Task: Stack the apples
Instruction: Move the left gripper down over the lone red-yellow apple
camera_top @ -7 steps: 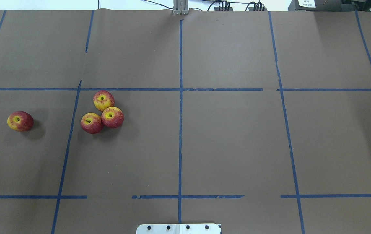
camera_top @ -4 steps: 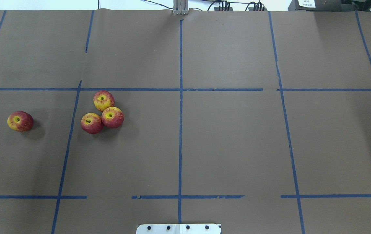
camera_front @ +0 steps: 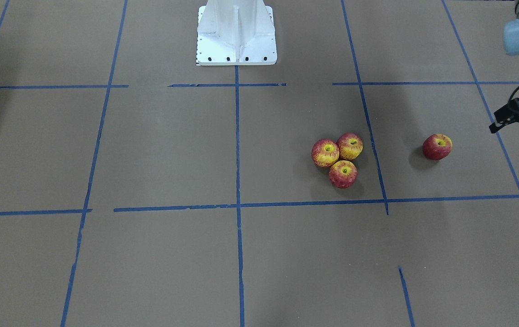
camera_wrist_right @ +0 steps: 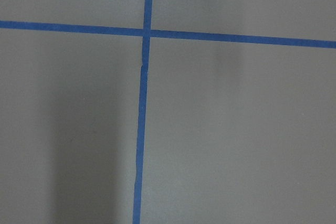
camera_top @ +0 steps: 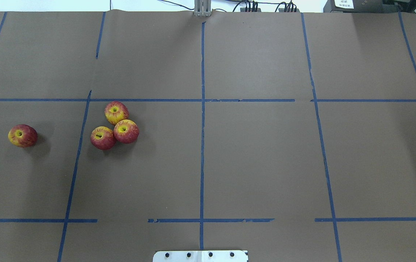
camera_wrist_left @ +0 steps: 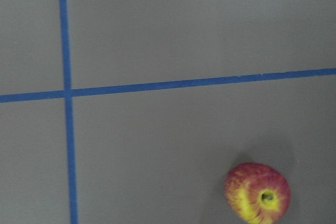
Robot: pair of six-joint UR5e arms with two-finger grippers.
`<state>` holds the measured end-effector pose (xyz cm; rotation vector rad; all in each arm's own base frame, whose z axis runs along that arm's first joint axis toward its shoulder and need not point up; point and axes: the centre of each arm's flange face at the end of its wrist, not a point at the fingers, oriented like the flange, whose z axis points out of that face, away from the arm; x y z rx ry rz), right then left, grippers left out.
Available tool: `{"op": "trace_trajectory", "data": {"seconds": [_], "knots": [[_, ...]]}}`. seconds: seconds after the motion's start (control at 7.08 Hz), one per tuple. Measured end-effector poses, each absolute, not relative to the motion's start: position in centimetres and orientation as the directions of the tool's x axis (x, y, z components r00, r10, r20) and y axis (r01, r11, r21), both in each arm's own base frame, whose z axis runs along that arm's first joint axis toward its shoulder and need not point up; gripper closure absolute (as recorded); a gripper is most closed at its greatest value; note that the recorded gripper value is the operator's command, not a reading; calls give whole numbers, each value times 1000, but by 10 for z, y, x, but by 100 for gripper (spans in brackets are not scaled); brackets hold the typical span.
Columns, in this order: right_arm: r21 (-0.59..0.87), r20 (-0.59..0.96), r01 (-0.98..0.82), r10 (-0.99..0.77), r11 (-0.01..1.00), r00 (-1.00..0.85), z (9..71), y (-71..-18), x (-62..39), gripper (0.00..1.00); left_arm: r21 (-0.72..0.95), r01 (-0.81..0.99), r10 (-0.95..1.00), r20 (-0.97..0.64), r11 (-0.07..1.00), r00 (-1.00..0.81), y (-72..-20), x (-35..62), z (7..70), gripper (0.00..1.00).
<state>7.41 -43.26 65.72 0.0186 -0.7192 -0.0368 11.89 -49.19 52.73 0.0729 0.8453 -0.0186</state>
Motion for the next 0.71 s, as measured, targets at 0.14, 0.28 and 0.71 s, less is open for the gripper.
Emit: {"op": "trace_trajectory", "data": {"seconds": [0.14,0.28,0.71], "knots": [[30,658,27,-40,999,752,657,-433,74,0,49,68,-12,-716,996,698,-490,150,522,0],[29,658,27,-40,999,752,657,-433,74,0,53,82,-24,-683,995,730,-489,166,525,0],[28,658,27,-39,999,752,657,-432,74,0,40,60,-20,-646,997,763,-478,233,524,0]]}}
